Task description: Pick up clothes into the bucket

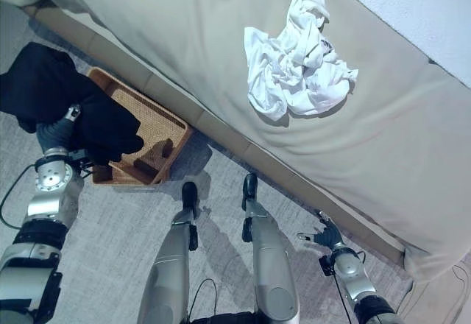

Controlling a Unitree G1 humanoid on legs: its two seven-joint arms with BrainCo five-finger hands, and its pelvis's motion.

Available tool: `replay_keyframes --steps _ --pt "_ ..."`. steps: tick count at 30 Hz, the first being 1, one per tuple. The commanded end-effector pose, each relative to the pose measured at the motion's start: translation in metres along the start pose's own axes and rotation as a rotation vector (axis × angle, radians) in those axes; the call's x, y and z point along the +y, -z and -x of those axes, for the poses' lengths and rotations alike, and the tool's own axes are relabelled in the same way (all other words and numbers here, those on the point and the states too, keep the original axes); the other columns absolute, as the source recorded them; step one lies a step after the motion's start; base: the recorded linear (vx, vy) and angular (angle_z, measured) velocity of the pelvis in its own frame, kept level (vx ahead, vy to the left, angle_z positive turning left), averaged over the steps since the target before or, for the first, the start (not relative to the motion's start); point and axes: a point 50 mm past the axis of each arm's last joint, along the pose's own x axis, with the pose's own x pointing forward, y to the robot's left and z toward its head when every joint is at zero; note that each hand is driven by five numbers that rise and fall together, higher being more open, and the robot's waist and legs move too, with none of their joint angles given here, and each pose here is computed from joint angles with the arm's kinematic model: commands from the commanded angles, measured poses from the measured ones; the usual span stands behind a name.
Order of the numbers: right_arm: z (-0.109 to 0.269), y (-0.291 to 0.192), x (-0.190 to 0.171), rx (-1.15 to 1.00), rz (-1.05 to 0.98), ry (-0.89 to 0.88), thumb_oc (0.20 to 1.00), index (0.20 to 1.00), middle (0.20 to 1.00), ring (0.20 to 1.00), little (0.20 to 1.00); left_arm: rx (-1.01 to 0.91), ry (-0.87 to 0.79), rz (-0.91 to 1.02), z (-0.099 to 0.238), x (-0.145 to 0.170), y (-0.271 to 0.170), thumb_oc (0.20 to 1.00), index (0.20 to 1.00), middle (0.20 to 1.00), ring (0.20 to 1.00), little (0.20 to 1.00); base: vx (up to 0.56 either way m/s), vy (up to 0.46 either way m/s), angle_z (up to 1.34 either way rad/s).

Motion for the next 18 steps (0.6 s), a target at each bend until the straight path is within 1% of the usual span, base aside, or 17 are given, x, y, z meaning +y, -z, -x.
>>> replay_keyframes --steps 1,5,6,7,8,12,13,14,16,17,18 --pt "-0.001 -0.013 -0.002 -0.077 -0.042 0.038 1.0 1.0 1.0 1.0 1.0 -0.106 -0.115 0.081 -0.015 0.024 -0.029 0.2 0.2 0.2 0.2 0.2 -0.01 0.026 -0.04" --pt "-0.003 -0.028 -0.001 -0.141 -0.079 0.052 1.0 1.0 1.0 1.0 1.0 -0.058 -0.164 0.146 -0.019 0.031 -0.024 0.2 0.2 0.2 0.2 0.2 0.0 0.004 -0.01" --pt "-0.004 -0.029 -0.001 -0.142 -0.087 0.054 1.0 1.0 1.0 1.0 1.0 -0.033 -0.171 0.141 -0.02 0.032 -0.021 0.573 0.573 0.573 0.573 0.573 0.0 0.01 -0.05" --pt "-0.005 -0.031 -0.001 -0.145 -0.092 0.061 1.0 1.0 1.0 1.0 1.0 0.007 -0.194 0.141 -0.021 0.035 -0.014 1.0 1.0 1.0 1.0 1.0 0.01 0.031 -0.04" --pt "-0.006 -0.032 0.0 -0.146 -0.094 0.059 1.0 1.0 1.0 1.0 1.0 0.056 -0.212 0.159 -0.022 0.036 -0.008 1.0 1.0 1.0 1.0 1.0 0.09 0.019 -0.02" --pt "-0.007 -0.042 -0.002 -0.176 -0.1 0.077 1.0 1.0 1.0 1.0 1.0 0.146 -0.235 0.22 -0.019 0.033 0.007 1.0 1.0 1.0 1.0 1.0 0.03 0.016 -0.02" --pt "-0.007 -0.04 -0.001 -0.171 -0.097 0.074 1.0 1.0 1.0 1.0 1.0 0.151 -0.237 0.217 -0.018 0.034 0.009 1.0 1.0 1.0 1.0 1.0 0.01 0.026 -0.05" --pt "-0.008 -0.049 -0.004 -0.206 -0.104 0.093 1.0 1.0 1.0 1.0 1.0 0.202 -0.265 0.214 -0.014 0.036 0.02 1.0 1.0 1.0 1.0 1.0 0.09 0.025 -0.02" --pt "-0.008 -0.063 -0.006 -0.268 -0.09 0.102 1.0 1.0 1.0 1.0 1.0 0.232 -0.278 0.191 -0.011 0.036 0.026 1.0 1.0 1.0 1.0 1.0 -0.03 0.04 -0.04" --pt "-0.007 -0.061 -0.005 -0.262 -0.088 0.098 1.0 1.0 1.0 1.0 1.0 0.238 -0.28 0.187 -0.01 0.037 0.027 1.0 1.0 1.0 1.0 1.0 -0.08 0.03 -0.02" --pt "-0.007 -0.072 -0.006 -0.307 -0.071 0.097 1.0 1.0 1.0 1.0 1.0 0.25 -0.306 0.189 -0.009 0.041 0.03 1.0 1.0 1.0 1.0 1.0 0.0 0.0 0.0"
